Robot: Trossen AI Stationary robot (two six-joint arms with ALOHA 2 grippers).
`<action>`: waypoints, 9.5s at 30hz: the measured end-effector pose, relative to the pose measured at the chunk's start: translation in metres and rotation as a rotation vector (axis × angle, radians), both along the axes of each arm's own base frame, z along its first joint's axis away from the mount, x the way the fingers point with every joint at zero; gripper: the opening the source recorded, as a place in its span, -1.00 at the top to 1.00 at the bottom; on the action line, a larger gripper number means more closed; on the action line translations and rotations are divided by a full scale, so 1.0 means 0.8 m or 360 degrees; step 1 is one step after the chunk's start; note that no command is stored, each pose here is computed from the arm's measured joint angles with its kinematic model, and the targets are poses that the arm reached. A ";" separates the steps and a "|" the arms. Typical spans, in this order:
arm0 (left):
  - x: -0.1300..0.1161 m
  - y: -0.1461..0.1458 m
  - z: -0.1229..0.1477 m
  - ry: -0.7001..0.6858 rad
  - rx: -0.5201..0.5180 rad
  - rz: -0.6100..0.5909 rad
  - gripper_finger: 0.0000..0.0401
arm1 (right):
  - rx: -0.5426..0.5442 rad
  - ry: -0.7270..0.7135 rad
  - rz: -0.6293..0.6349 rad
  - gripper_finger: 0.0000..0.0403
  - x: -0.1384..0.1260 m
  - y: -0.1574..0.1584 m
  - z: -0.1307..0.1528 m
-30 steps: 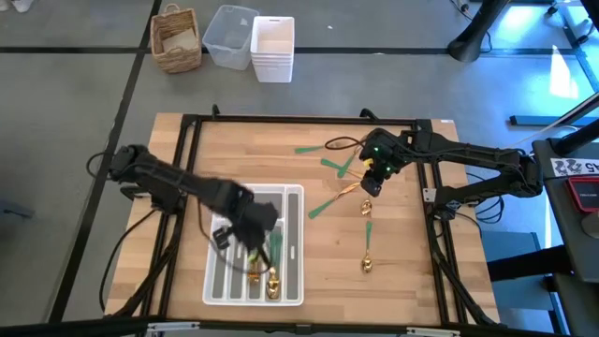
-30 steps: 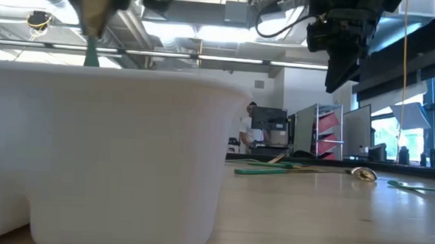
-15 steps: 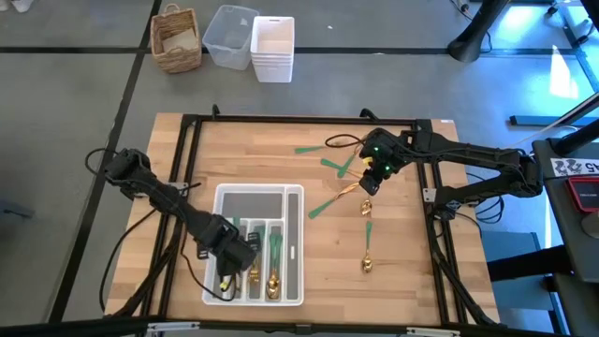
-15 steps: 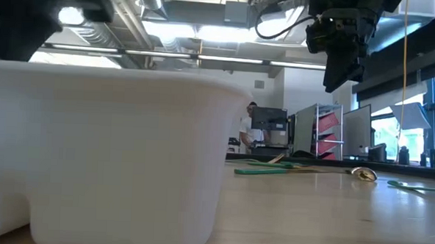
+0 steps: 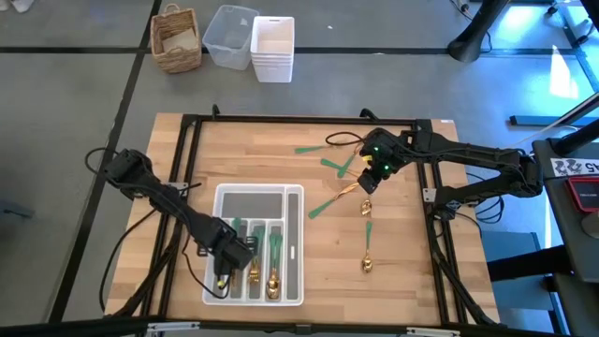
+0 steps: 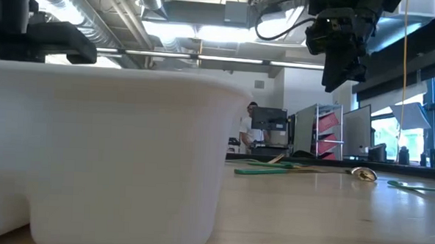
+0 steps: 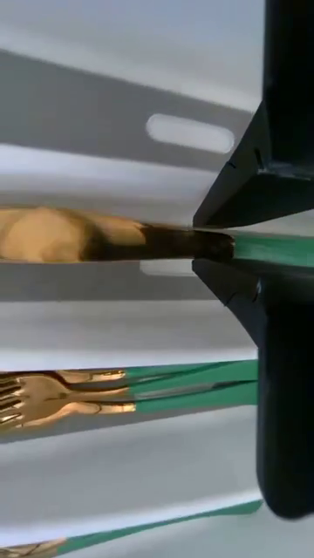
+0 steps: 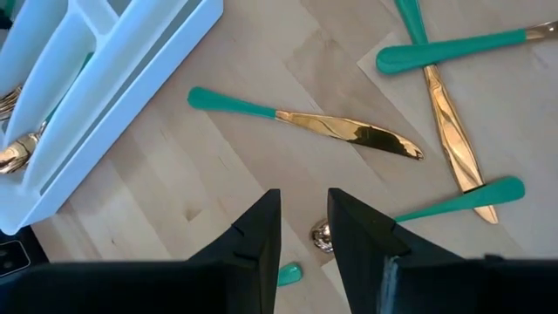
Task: Sort silverware
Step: Put the table knife in the silverware tray, then put the knife in the silverware tray
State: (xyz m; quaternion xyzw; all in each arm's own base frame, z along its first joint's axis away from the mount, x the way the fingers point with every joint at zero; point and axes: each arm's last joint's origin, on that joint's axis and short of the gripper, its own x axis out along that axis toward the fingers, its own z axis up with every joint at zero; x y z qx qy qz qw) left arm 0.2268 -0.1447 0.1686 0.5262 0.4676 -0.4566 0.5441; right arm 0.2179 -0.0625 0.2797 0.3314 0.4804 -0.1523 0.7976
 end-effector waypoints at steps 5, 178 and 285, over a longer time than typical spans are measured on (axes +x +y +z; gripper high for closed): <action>0.004 -0.003 -0.005 -0.0066 -0.0050 0.0038 0.54 | -0.0006 -0.0014 0.0003 0.51 0.001 0.000 0.000; -0.054 0.121 0.124 -0.0894 -0.0571 0.2809 0.39 | -0.0285 0.0503 0.0888 0.63 0.166 0.032 -0.190; -0.058 0.170 0.137 -0.1006 -0.0468 0.2866 0.39 | -0.0116 0.0557 -0.0012 0.95 0.193 0.057 -0.192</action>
